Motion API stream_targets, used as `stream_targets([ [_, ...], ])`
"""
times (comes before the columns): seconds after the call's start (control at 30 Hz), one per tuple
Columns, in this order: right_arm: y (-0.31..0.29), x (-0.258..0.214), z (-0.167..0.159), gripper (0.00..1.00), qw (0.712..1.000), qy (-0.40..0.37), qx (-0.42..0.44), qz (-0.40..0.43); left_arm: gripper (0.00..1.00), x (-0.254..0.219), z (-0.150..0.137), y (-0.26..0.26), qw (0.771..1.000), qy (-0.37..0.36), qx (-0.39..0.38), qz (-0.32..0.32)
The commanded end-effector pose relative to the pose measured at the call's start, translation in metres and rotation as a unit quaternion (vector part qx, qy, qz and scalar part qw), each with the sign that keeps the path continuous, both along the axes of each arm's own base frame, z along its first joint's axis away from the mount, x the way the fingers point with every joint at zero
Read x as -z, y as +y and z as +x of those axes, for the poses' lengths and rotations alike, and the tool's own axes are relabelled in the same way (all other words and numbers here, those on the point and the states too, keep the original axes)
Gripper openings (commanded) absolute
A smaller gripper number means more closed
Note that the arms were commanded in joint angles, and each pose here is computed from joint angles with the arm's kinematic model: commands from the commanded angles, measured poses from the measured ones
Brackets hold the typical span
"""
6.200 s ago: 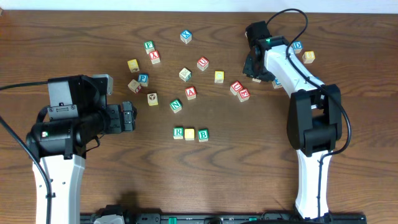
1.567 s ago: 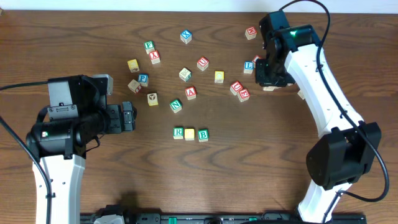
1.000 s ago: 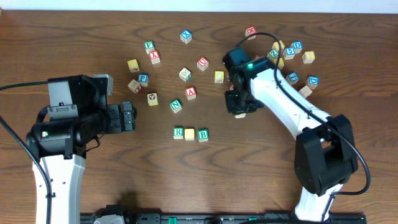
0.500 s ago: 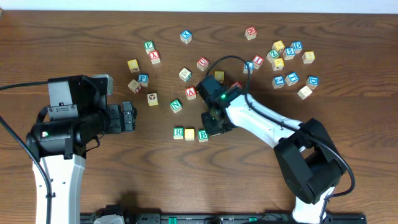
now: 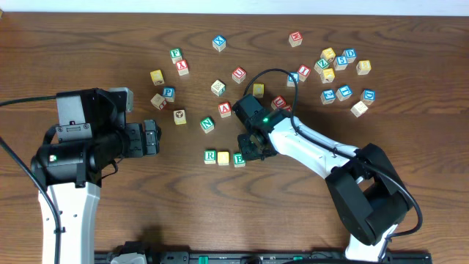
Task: Spell out ROBOT
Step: 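Carry the O block to the right of the green B block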
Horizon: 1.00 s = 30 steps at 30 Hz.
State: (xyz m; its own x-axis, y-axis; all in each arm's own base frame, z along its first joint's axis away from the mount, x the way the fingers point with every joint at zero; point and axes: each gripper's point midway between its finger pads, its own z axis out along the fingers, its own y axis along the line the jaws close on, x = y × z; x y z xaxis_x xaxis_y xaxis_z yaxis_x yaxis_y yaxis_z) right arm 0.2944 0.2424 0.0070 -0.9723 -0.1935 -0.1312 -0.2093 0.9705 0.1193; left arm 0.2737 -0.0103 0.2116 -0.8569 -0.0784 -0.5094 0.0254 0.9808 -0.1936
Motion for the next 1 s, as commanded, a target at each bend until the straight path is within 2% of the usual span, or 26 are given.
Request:
stream_targets([
  [0.0, -0.017, 0.023, -0.018, 0.18, 0.999, 0.032, 0.014, -0.035, 0.96, -0.005, 0.001, -0.001, 1.000, -0.008, 0.007, -0.002],
  [0.97, -0.012, 0.023, -0.030, 0.19, 0.997, 0.046, 0.053, -0.039, 0.96, -0.005, 0.001, -0.001, 1.000, -0.008, 0.007, -0.002],
])
